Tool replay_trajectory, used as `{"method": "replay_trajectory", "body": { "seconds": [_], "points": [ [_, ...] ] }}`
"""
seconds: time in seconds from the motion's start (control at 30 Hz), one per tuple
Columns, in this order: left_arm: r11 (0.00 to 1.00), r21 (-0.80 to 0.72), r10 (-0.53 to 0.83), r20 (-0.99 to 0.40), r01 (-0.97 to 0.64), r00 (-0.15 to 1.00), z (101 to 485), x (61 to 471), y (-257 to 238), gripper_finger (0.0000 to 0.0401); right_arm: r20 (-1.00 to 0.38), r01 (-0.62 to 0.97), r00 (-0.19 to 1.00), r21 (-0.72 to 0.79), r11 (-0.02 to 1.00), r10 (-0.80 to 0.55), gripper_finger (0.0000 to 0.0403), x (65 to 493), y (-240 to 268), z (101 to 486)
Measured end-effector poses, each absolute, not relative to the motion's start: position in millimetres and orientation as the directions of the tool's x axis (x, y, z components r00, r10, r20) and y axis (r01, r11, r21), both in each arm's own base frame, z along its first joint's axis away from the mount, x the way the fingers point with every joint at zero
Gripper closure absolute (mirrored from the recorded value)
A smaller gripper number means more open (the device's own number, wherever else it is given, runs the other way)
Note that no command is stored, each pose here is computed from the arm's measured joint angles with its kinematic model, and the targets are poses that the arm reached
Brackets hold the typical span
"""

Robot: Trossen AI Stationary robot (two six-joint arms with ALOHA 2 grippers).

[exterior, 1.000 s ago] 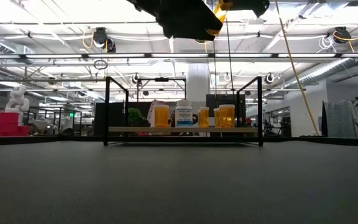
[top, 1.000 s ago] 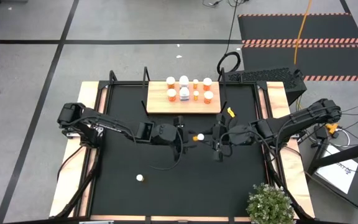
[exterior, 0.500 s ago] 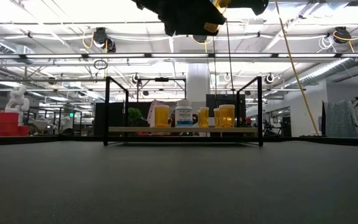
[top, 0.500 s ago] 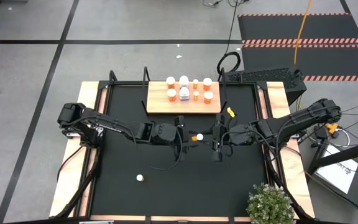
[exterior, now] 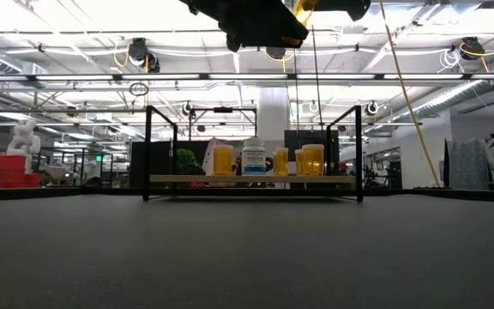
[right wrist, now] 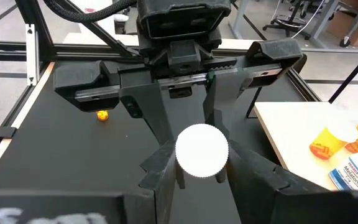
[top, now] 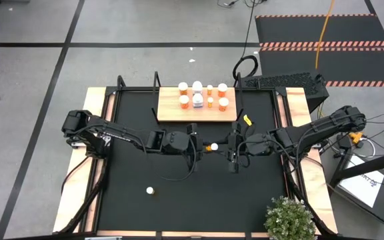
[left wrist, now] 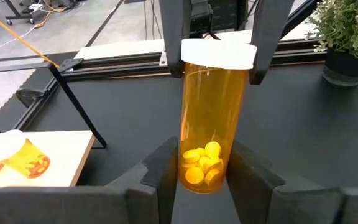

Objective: Pick and place medicine bottles onto shelf by color
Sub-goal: Put the right big orange pill bottle on the shelf

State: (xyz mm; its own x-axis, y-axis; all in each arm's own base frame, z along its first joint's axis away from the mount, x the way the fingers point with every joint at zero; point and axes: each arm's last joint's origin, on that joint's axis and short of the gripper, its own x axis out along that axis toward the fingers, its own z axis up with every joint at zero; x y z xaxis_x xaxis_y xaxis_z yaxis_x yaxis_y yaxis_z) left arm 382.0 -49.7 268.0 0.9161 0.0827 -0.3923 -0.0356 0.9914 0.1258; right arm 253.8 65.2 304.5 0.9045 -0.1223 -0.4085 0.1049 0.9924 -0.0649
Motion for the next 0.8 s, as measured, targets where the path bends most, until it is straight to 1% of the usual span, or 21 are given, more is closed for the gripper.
{"method": "replay_trajectory", "body": {
  "seconds": [0.13, 0.2, 0.3, 0.4, 0.6, 0.7, 0.8],
  "points": [
    [0.991, 0.127, 0.083, -0.392, -0.036, 0.916, 268.0, 382.0, -49.7, 0.0283, -0.408, 0.105, 0.904, -0.066, 0.992, -0.123, 0.0275, 253.8, 65.1, 304.5],
    [0.991, 0.127, 0.083, -0.392, -0.036, 0.916, 268.0, 382.0, -49.7, 0.0285, -0.408, 0.106, 0.904, -0.067, 0.992, -0.124, 0.0268, 253.7, 65.1, 304.5],
    [0.991, 0.127, 0.083, -0.392, -0.036, 0.916, 268.0, 382.0, -49.7, 0.0284, -0.405, 0.109, 0.905, -0.073, 0.991, -0.129, 0.0243, 253.2, 65.0, 305.1],
    [0.991, 0.127, 0.083, -0.392, -0.036, 0.916, 268.0, 382.0, -49.7, 0.0284, -0.397, 0.131, 0.905, -0.083, 0.988, -0.154, 0.0209, 251.9, 64.1, 306.6],
    [0.991, 0.126, 0.082, -0.386, -0.036, 0.919, 272.3, 379.6, -49.4, 0.0284, -0.424, 0.107, 0.894, -0.119, 0.987, -0.148, 0.0146, 248.2, 64.5, 305.3],
    [0.992, 0.123, 0.075, -0.365, -0.032, 0.928, 280.9, 375.2, -51.1, 0.0284, -0.426, 0.092, 0.893, -0.145, 0.985, -0.146, 0.0129, 247.6, 65.0, 304.9],
    [0.993, 0.119, 0.063, -0.339, -0.024, 0.939, 290.2, 370.3, -54.8, 0.0284, -0.398, 0.079, 0.906, -0.169, 0.982, -0.141, 0.0125, 249.3, 65.6, 299.0]
  ]
}}
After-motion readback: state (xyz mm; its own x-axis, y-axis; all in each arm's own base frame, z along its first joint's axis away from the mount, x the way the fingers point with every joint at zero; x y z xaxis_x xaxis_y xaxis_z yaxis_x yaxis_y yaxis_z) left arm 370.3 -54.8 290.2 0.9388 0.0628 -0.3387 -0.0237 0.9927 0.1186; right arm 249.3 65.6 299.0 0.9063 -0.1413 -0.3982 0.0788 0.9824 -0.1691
